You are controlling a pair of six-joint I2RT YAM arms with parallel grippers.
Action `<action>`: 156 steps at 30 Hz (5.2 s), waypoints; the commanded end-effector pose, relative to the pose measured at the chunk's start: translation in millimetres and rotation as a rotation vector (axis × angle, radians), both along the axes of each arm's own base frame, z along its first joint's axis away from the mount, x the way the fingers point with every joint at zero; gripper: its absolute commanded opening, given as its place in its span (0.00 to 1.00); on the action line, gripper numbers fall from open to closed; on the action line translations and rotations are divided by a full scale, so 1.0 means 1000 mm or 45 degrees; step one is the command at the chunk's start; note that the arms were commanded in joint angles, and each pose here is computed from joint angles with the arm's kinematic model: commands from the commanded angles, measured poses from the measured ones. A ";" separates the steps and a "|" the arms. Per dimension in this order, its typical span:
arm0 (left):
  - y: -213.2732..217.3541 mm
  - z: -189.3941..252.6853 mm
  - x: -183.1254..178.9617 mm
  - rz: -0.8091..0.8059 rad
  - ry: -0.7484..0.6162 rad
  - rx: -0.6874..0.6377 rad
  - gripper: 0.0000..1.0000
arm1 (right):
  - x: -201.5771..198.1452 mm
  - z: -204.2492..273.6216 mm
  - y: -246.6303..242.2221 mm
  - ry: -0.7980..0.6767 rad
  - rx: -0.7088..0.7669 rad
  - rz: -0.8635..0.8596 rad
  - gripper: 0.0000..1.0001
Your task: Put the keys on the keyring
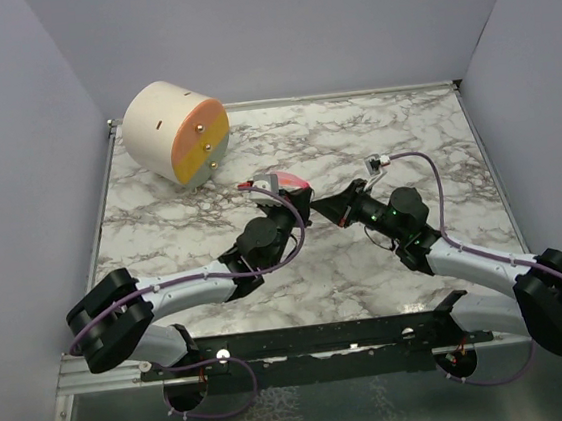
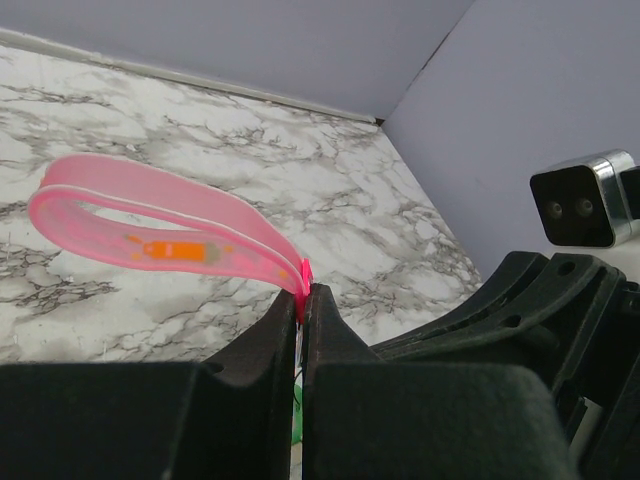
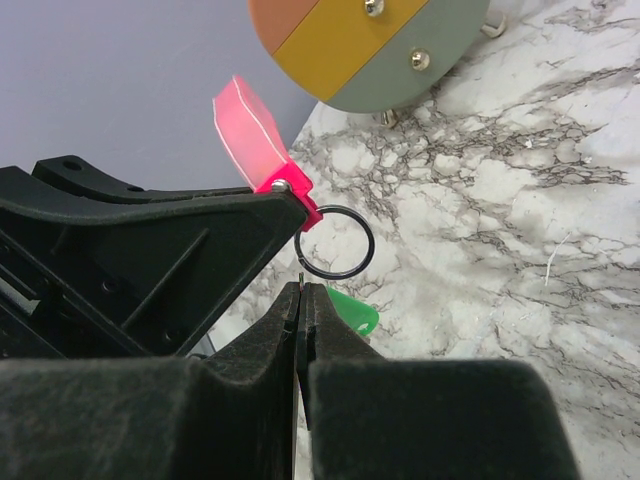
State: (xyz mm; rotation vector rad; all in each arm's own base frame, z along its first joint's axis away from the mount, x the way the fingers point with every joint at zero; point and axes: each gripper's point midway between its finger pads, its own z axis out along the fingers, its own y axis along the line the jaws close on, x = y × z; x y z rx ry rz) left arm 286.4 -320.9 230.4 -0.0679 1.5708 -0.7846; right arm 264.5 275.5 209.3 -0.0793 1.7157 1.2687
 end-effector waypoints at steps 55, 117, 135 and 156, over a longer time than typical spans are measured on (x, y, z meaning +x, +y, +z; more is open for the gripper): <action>-0.015 0.018 -0.004 -0.035 -0.062 -0.006 0.00 | 0.004 0.004 -0.010 0.026 0.054 -0.102 0.01; -0.013 0.030 -0.012 -0.076 -0.087 -0.037 0.00 | 0.008 -0.004 -0.010 0.069 0.042 -0.119 0.01; -0.012 0.029 -0.012 -0.068 -0.089 -0.023 0.00 | 0.000 0.018 -0.019 0.000 0.065 -0.131 0.01; -0.020 0.030 -0.014 -0.110 -0.090 -0.027 0.00 | 0.001 0.016 -0.018 0.007 0.067 -0.133 0.01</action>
